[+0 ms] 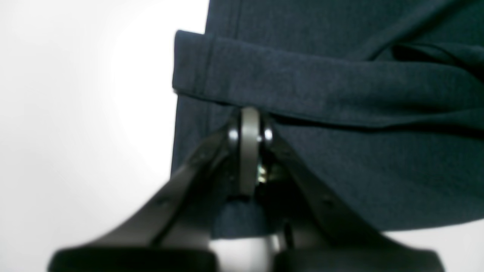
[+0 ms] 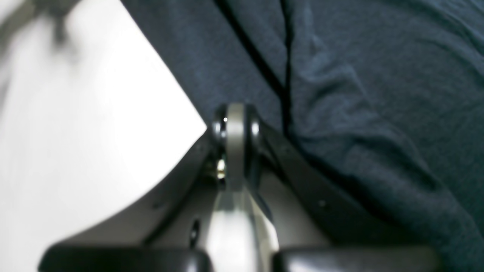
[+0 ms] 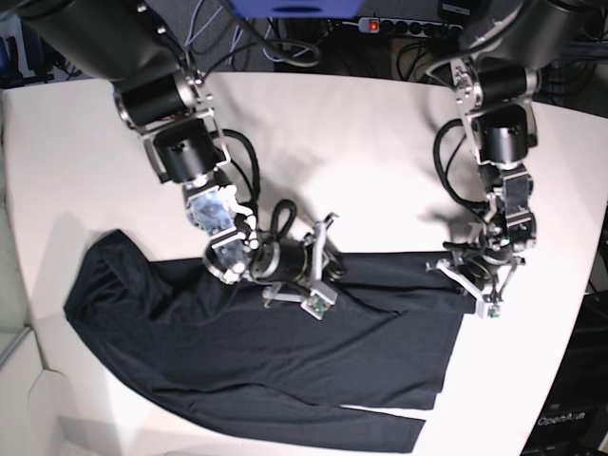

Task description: Fold the T-shirt properly

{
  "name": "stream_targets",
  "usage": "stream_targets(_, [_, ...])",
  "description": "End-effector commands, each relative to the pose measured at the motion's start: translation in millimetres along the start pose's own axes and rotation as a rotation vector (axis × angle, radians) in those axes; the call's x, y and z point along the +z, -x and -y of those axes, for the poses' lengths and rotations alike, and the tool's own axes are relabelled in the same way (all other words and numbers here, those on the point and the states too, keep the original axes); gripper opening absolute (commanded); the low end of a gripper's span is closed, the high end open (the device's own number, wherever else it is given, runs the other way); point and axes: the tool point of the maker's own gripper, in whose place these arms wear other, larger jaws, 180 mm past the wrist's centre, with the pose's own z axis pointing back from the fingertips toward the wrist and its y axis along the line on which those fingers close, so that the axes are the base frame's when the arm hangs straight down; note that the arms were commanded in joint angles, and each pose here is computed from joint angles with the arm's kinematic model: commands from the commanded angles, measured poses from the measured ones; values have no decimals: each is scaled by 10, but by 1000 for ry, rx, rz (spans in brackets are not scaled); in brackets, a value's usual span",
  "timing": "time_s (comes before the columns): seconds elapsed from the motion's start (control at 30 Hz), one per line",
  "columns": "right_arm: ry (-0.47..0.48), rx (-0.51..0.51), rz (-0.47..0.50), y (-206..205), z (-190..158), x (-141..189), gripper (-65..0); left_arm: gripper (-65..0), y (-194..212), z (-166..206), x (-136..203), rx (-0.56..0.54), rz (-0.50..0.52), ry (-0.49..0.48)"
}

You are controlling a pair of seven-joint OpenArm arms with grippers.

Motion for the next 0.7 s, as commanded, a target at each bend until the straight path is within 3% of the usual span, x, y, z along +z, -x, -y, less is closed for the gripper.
stream_targets(0.0, [17, 22, 73, -303, 103, 22, -650, -650, -16, -95, 11, -24, -27, -27])
stream_targets(0.13, [19, 22, 108, -355, 113, 34, -650, -650, -1, -95, 11, -23, -30, -27])
stream_targets(0.47, [61, -74, 60, -26, 309, -32, -650, -650, -1, -95, 11, -23, -30, -27])
stream_targets(0.67, [86, -66, 51, 6, 426, 30, -650, -650, -2, -104, 13, -24, -30, -29])
